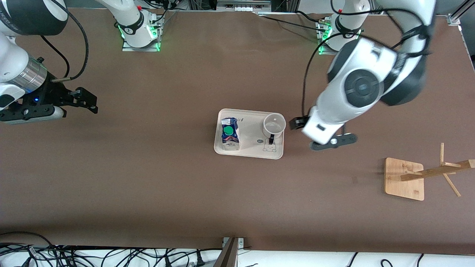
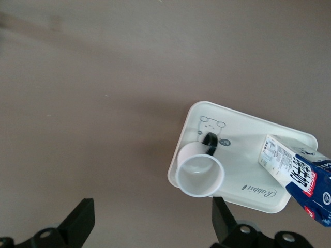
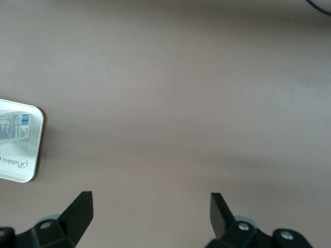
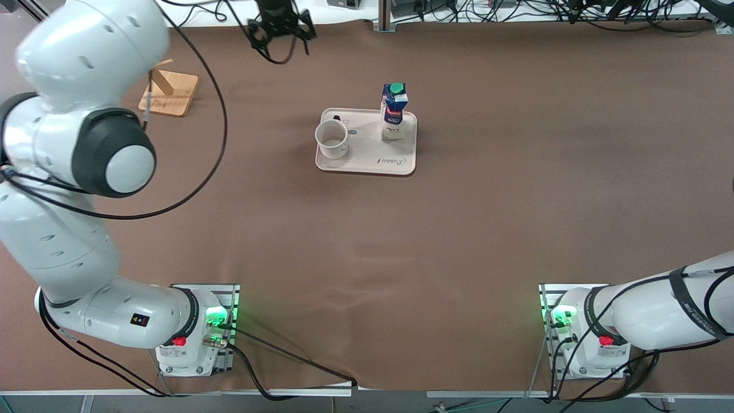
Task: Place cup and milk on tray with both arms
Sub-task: 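Open the left gripper and withdraw it from the mug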
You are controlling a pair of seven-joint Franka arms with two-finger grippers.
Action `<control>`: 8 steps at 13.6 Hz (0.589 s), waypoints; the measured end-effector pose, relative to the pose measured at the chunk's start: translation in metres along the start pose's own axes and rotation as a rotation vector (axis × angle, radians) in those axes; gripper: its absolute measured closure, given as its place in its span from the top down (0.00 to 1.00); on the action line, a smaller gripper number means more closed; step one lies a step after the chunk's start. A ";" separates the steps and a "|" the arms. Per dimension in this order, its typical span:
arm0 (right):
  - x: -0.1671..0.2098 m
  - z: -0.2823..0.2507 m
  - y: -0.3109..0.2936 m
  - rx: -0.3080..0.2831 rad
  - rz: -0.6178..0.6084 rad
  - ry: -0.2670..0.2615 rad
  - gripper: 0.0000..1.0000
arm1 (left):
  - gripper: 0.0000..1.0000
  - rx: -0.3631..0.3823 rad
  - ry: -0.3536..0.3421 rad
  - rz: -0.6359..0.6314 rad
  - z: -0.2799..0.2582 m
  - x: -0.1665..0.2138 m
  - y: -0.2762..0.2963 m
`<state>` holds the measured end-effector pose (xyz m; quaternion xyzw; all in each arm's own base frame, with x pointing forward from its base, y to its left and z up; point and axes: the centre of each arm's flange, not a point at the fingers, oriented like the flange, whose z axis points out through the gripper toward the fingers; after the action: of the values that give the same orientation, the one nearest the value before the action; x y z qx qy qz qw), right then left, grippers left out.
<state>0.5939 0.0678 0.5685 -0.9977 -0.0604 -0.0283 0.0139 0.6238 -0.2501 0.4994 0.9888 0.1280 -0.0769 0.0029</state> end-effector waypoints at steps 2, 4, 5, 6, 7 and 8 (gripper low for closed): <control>0.000 -0.001 0.004 -0.001 0.005 0.002 1.00 | 1.00 -0.014 0.025 0.022 -0.038 0.008 -0.047; 0.000 -0.004 0.004 -0.001 0.003 0.006 1.00 | 1.00 -0.010 0.016 0.089 -0.057 0.018 -0.094; 0.000 -0.005 0.004 0.000 0.003 0.003 1.00 | 1.00 -0.005 0.004 0.122 -0.062 0.020 -0.112; -0.001 -0.005 0.004 0.000 0.002 -0.007 1.00 | 1.00 -0.002 -0.003 0.155 -0.068 0.021 -0.127; -0.003 -0.004 0.003 0.000 0.002 -0.018 1.00 | 1.00 -0.004 0.002 0.190 -0.075 0.022 -0.142; -0.003 -0.004 0.003 0.001 0.002 -0.025 1.00 | 1.00 -0.008 0.011 0.231 -0.082 0.026 -0.159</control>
<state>0.5908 0.0638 0.5722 -0.9980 -0.0596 -0.0160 0.0135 0.6204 -0.0876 0.5788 0.9973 0.0138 -0.0699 0.0151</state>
